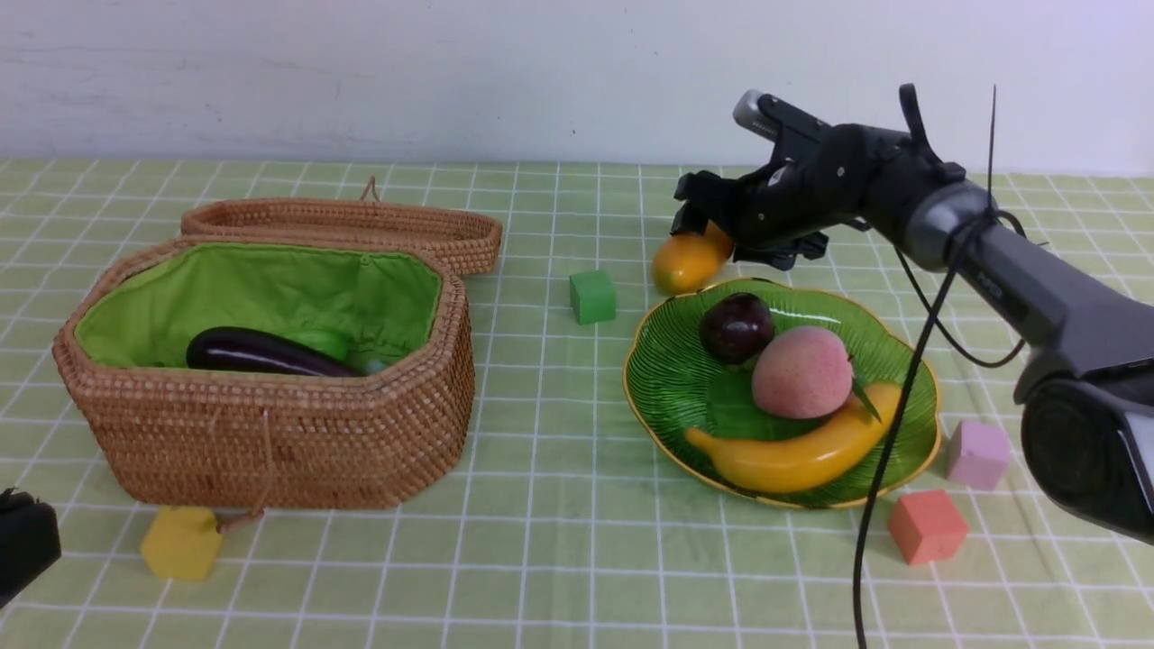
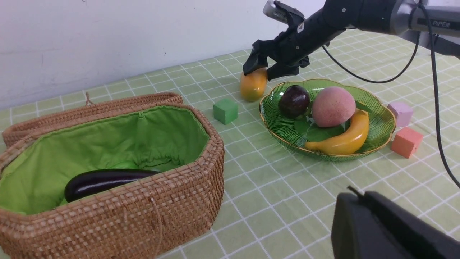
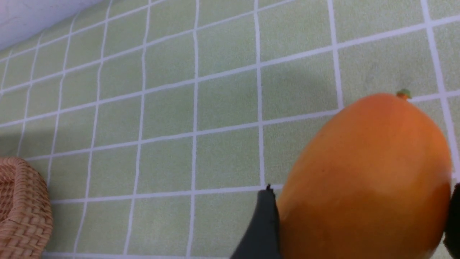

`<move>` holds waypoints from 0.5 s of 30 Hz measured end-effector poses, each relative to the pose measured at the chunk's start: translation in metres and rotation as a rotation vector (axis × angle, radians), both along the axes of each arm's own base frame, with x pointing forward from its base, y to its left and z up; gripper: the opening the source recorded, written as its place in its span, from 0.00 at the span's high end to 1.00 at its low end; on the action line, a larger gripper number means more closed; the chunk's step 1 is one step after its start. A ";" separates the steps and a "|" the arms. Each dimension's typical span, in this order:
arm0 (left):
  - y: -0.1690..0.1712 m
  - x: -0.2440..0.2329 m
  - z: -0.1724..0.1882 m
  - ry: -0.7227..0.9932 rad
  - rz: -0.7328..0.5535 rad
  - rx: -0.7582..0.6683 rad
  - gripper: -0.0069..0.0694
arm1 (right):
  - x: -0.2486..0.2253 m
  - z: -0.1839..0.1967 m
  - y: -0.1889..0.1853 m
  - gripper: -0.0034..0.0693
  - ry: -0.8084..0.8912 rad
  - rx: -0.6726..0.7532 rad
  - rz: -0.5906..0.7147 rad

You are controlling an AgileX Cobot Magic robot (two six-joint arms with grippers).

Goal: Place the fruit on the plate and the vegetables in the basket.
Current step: Use the right arm to grab a mango and put it into the right plate

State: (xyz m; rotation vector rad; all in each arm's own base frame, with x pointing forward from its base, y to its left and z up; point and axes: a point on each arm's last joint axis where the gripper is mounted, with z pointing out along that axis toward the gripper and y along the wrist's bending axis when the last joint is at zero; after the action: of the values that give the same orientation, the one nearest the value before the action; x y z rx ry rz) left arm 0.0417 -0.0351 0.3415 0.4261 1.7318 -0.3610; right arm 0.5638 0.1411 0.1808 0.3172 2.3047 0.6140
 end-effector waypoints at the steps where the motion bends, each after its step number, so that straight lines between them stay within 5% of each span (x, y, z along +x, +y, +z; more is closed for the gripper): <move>1: 0.000 0.000 0.000 0.000 0.000 0.000 0.91 | 0.000 0.000 0.000 0.11 0.000 0.000 0.000; 15: 0.000 0.000 0.000 -0.001 -0.001 0.001 0.91 | -0.003 -0.005 0.005 0.13 0.019 -0.041 0.045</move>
State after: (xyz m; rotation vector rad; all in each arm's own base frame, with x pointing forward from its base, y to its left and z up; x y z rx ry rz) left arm 0.0417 -0.0351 0.3415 0.4274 1.7311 -0.3606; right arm 0.5608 0.1462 0.1754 0.2539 2.3451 0.5873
